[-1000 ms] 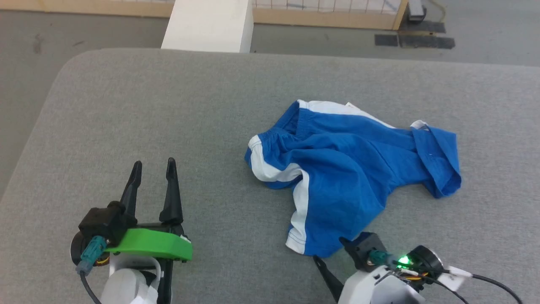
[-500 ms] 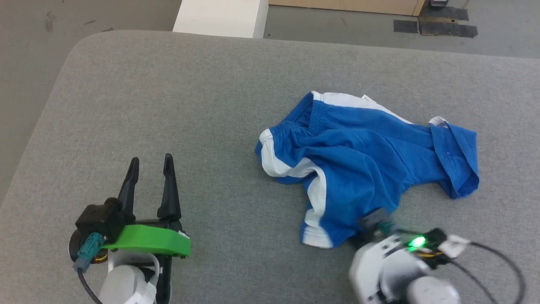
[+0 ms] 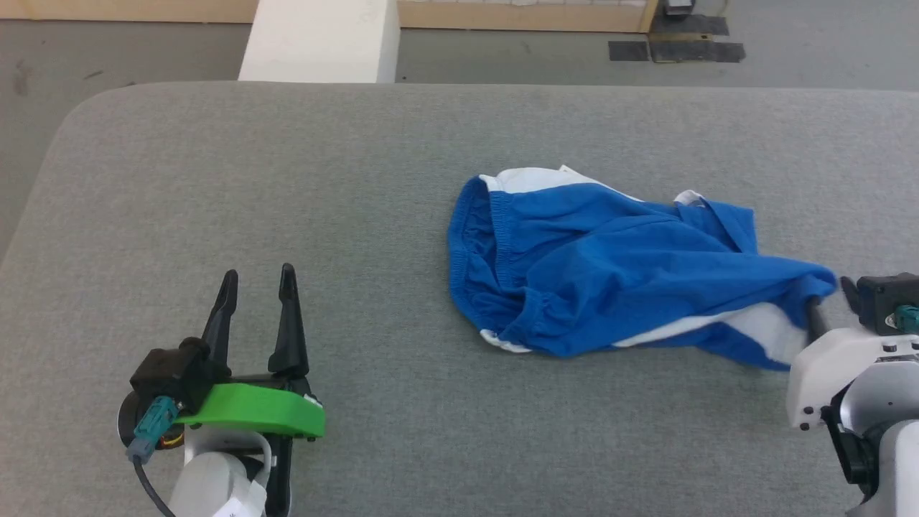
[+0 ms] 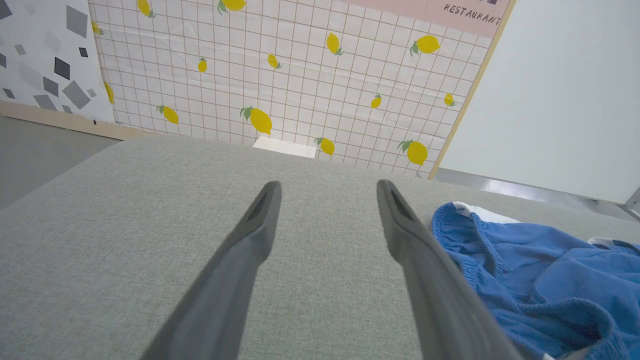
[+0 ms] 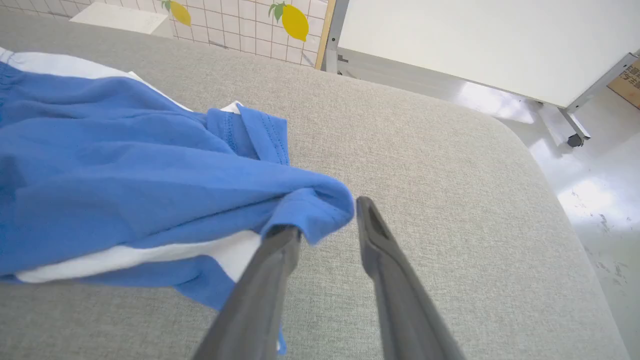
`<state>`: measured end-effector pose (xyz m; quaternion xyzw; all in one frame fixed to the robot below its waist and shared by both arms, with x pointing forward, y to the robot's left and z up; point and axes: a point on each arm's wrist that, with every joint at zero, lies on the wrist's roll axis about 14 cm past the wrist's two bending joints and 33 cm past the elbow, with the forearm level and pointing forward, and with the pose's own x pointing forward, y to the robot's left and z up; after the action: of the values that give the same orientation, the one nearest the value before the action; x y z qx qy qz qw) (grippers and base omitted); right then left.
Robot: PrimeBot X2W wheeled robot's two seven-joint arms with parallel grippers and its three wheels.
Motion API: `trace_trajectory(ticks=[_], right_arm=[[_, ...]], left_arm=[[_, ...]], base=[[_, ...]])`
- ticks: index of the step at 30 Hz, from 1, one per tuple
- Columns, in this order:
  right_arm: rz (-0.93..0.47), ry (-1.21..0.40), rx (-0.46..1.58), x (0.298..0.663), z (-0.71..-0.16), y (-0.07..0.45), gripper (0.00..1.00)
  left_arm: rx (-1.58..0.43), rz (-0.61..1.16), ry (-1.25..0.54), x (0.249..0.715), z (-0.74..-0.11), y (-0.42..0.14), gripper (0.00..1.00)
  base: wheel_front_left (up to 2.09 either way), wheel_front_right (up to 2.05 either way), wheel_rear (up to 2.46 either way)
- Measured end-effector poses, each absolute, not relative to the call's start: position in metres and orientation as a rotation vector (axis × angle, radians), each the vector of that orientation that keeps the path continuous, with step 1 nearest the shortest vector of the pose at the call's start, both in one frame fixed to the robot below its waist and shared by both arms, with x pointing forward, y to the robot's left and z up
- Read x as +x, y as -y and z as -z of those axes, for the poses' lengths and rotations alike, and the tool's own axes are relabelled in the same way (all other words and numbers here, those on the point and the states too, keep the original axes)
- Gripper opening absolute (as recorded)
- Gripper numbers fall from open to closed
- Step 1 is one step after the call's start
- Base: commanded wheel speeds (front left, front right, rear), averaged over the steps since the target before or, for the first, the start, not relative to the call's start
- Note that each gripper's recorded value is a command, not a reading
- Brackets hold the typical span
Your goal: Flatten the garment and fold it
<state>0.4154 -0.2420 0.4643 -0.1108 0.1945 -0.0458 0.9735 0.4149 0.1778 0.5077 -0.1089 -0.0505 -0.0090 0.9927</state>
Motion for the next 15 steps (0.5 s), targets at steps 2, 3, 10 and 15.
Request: trace_trajectory(ticks=[2,3,10,15], right_arm=[[0.106,-0.383,-0.200,0.413,-0.463,0.245,1.00],[0.118,-0.374,-0.192,0.412,-0.464,0.248,1.00],[0.274,-0.205,-0.077,0.375,-0.489,0.298,1.00],[0.201,-0.107,-0.031,0.367,-0.498,0.273,1.00]], left_arm=[[-0.221,0.030,0.099,0.417,-0.507,-0.174,1.00],[-0.222,0.035,0.099,0.417,-0.507,-0.172,1.00],[-0.227,0.105,0.107,0.418,-0.512,-0.152,1.00],[-0.205,0.245,0.068,0.413,-0.503,-0.110,1.00]], base=[[0.00,0.00,0.00],[0.00,0.00,0.00],[0.00,0.00,0.00],[0.00,0.00,0.00]])
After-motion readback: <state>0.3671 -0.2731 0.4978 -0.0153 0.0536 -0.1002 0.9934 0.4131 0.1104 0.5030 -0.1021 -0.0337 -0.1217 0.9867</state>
